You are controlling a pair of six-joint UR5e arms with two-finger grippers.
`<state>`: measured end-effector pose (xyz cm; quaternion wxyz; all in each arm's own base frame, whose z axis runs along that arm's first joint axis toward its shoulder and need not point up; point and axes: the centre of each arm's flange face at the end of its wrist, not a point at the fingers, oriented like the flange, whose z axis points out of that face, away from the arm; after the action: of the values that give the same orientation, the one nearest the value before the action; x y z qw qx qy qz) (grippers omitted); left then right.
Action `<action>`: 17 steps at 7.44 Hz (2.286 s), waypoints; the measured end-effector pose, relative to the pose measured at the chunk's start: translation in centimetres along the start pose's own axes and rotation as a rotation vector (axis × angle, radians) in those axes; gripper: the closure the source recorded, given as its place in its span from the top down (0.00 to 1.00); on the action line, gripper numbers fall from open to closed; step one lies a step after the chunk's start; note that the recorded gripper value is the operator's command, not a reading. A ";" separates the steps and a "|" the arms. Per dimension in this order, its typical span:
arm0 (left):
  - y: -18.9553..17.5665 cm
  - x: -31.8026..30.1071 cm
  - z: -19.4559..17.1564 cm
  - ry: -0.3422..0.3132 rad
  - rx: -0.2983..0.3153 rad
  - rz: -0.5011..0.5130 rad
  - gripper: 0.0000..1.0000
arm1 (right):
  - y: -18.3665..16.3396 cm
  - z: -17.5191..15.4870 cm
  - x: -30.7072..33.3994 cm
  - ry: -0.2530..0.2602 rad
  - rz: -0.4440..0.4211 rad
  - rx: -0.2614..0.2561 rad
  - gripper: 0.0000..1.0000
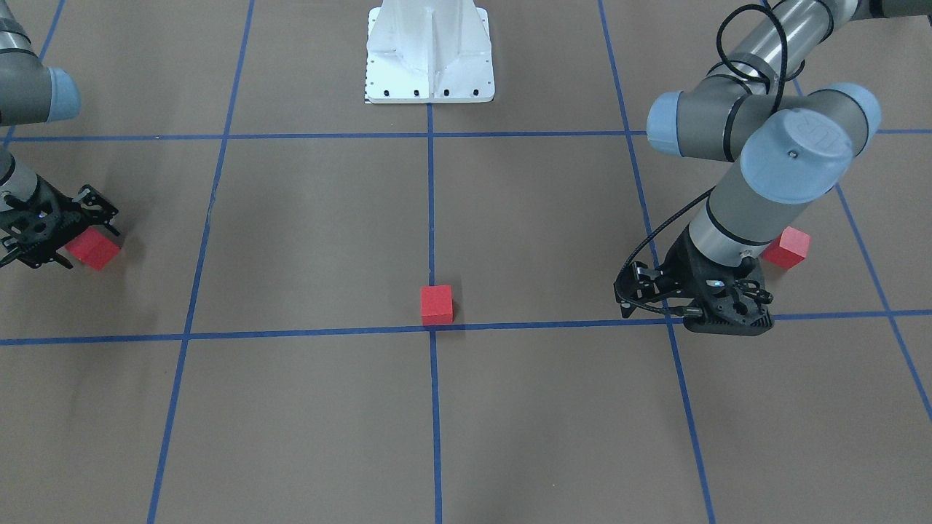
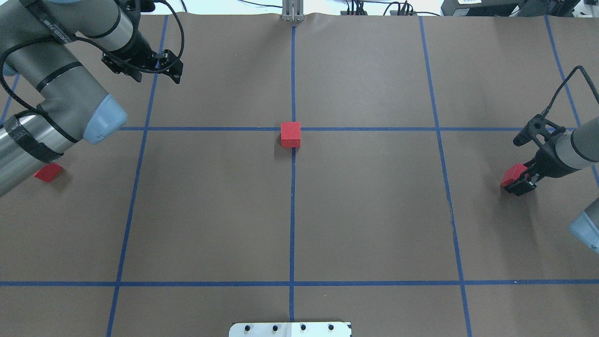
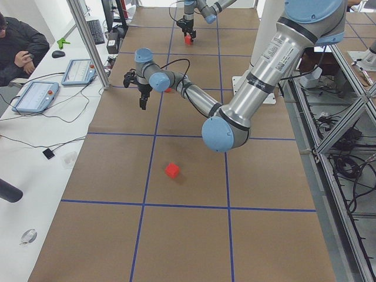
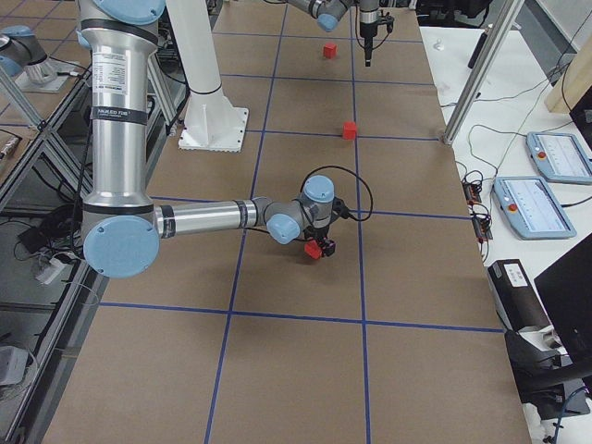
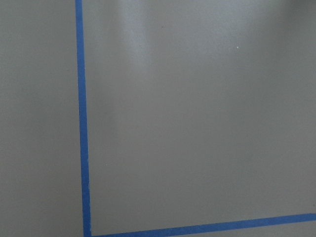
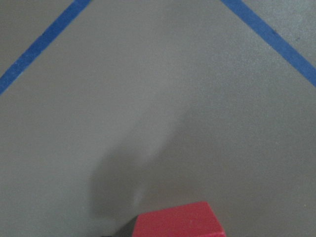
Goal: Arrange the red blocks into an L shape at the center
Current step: 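Lower the right gripper and grasp the red cube near it, then carry the red cube with the right gripper toward the center cube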
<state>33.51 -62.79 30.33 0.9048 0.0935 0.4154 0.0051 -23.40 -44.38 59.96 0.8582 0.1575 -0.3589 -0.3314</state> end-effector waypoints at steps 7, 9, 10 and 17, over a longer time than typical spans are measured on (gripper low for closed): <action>0.0 0.1 0.1 0.003 -0.003 0.003 1.00 | 2.0 -1.5 0.2 -0.012 -0.050 0.140 0.00; 0.0 0.0 0.0 0.003 -0.002 0.002 1.00 | 1.1 -4.9 1.7 -0.067 0.005 0.201 0.00; 0.0 -0.3 0.0 0.002 -0.003 0.001 1.00 | -0.2 -6.6 1.8 -0.098 0.083 0.232 0.00; 2.8 -4.7 0.2 -0.011 -0.007 0.081 1.00 | -20.1 -9.0 -15.3 -0.153 0.359 0.240 0.00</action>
<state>30.74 -60.46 34.45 0.9065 0.1073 0.4062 0.0425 -34.08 -48.34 35.69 0.8490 0.1663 -0.4819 -0.1391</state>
